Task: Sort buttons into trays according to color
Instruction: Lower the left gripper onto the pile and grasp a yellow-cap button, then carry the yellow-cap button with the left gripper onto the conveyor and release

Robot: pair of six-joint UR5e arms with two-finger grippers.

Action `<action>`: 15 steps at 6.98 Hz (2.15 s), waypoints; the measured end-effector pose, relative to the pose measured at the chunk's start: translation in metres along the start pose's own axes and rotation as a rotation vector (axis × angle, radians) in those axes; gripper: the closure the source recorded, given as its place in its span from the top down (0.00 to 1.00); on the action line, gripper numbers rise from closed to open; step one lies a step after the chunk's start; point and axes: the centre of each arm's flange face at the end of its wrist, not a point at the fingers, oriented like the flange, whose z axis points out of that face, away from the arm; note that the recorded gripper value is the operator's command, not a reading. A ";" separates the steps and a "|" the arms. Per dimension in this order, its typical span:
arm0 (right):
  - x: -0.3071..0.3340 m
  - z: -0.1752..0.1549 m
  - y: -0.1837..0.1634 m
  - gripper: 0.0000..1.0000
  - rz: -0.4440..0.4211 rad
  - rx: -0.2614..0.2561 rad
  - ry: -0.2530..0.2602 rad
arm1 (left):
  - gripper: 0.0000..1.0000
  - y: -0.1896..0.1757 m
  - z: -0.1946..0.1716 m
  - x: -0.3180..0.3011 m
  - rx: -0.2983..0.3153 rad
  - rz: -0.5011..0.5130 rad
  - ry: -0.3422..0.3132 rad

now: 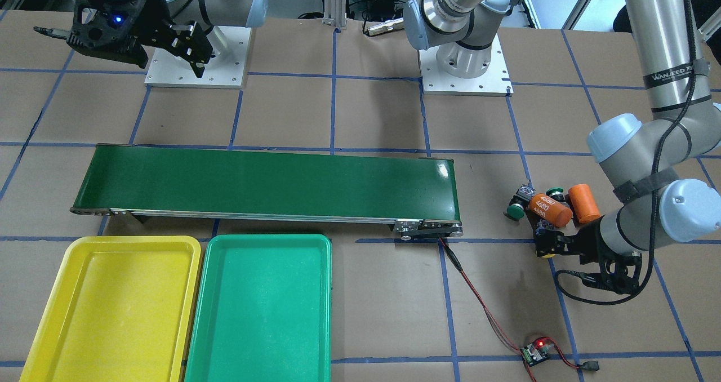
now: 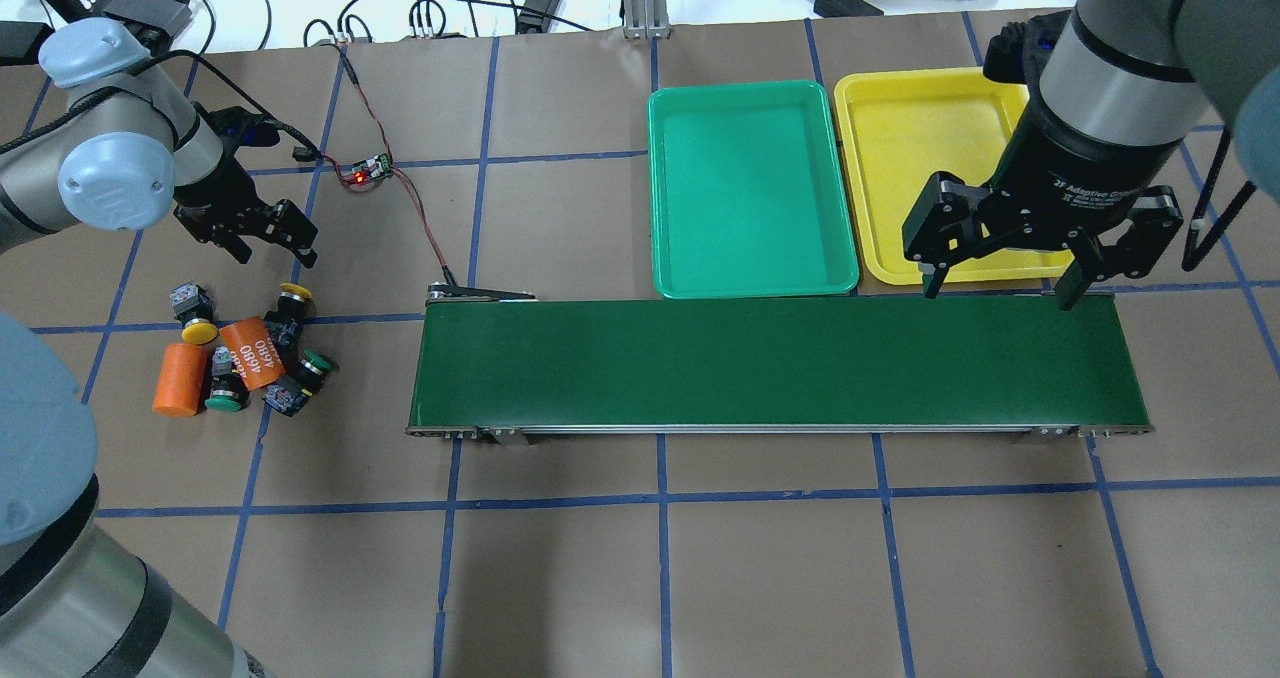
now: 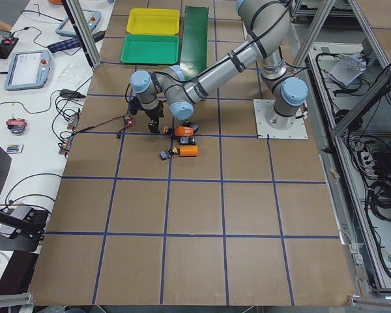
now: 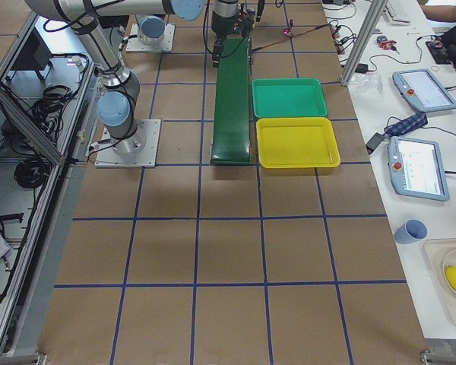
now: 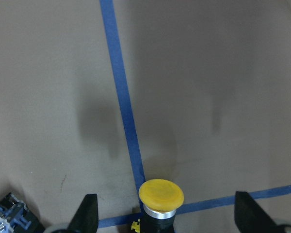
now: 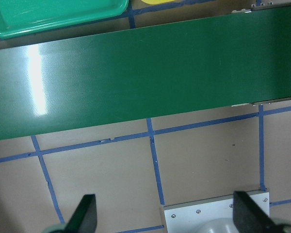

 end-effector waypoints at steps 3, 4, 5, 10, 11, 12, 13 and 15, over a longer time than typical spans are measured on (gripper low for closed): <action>0.001 0.002 -0.001 1.00 0.003 -0.004 0.007 | 1.00 0.014 0.027 0.009 -0.027 0.042 0.013; 0.001 0.003 -0.001 1.00 0.002 -0.006 0.008 | 1.00 0.020 0.041 0.010 -0.001 0.061 -0.018; 0.000 0.003 -0.001 1.00 0.003 -0.006 0.008 | 1.00 0.023 0.048 0.008 0.022 0.078 -0.051; 0.001 0.006 0.000 1.00 0.003 -0.014 0.011 | 1.00 0.038 0.061 0.010 0.012 0.084 -0.060; 0.001 0.006 -0.001 1.00 0.003 -0.014 0.011 | 1.00 0.040 0.059 0.007 0.010 0.079 -0.061; 0.001 0.007 -0.001 1.00 0.003 -0.013 0.011 | 0.74 0.043 0.058 0.002 0.009 0.068 -0.056; 0.001 0.007 -0.001 1.00 0.003 -0.013 0.011 | 0.64 0.046 0.057 0.000 0.010 0.063 -0.050; 0.001 0.008 -0.002 1.00 0.003 -0.014 0.012 | 0.14 0.049 0.052 0.001 0.008 0.063 -0.051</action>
